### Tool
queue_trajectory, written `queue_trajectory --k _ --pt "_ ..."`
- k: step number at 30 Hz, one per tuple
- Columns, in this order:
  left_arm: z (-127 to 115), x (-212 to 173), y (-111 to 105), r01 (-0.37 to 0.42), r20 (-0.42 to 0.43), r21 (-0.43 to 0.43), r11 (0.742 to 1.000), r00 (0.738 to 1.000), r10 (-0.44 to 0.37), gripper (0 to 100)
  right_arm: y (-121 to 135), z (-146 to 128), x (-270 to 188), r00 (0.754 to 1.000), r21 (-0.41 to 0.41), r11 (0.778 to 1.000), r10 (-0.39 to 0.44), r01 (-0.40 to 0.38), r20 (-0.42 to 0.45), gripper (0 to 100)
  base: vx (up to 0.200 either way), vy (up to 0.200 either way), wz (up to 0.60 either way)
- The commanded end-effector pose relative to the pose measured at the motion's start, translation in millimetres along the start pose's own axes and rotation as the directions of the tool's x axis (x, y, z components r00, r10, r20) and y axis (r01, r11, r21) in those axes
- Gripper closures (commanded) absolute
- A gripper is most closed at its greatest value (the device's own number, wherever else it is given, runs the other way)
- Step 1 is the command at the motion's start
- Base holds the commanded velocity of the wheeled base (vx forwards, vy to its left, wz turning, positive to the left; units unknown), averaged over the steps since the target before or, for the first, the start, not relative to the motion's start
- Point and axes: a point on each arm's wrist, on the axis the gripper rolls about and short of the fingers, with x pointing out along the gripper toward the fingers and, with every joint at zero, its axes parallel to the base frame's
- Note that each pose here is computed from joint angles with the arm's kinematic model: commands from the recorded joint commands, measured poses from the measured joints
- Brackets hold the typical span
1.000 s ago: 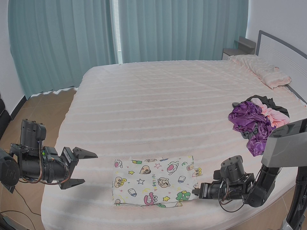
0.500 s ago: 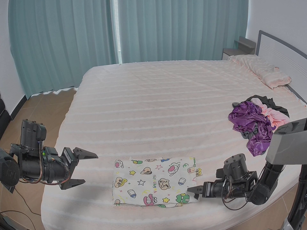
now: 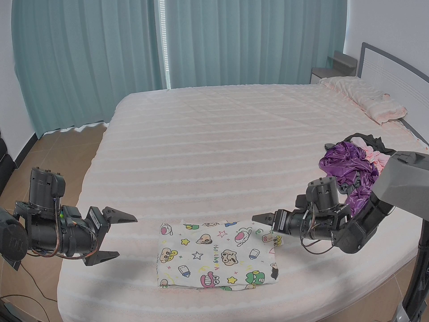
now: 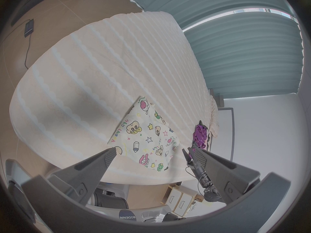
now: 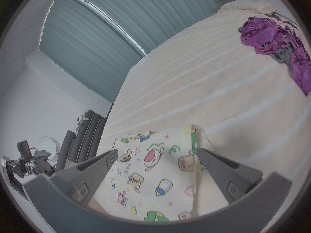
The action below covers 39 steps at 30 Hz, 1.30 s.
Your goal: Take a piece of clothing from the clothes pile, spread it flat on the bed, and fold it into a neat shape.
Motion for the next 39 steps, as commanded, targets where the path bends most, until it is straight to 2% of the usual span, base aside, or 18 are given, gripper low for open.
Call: queue_trajectory --k 1,15,21,22,39 --pt "0.6 2.0 0.4 -0.007 0.0 -0.003 1.0 1.0 0.007 0 -11.8 -1.3 29.6 0.998 0.017 0.999 -0.04 0.04 -0.042 0 0.0 0.0 0.0" --pt "1.1 5.0 2.1 -0.018 -0.008 -0.008 1.0 1.0 0.018 0 -18.7 -3.7 34.9 0.997 0.019 0.998 -0.058 0.059 -0.056 0 0.0 0.0 0.0" --pt "2.1 9.7 3.9 -0.034 -0.018 -0.015 0.999 0.999 0.034 0 -22.7 -3.9 52.5 0.996 0.018 0.997 -0.069 0.07 -0.063 0 0.0 0.0 0.0" --pt "2.3 10.7 4.4 -0.039 -0.018 -0.016 0.999 0.999 0.038 0 -24.2 -3.5 56.3 0.995 0.021 0.997 -0.078 0.079 -0.068 100 0.0 0.0 0.0" --pt "2.4 11.4 4.7 -0.04 -0.021 -0.017 0.999 0.999 0.04 0 -33.0 12.0 53.8 0.991 0.052 0.99 -0.135 0.135 0.004 100 0.0 0.0 0.0"
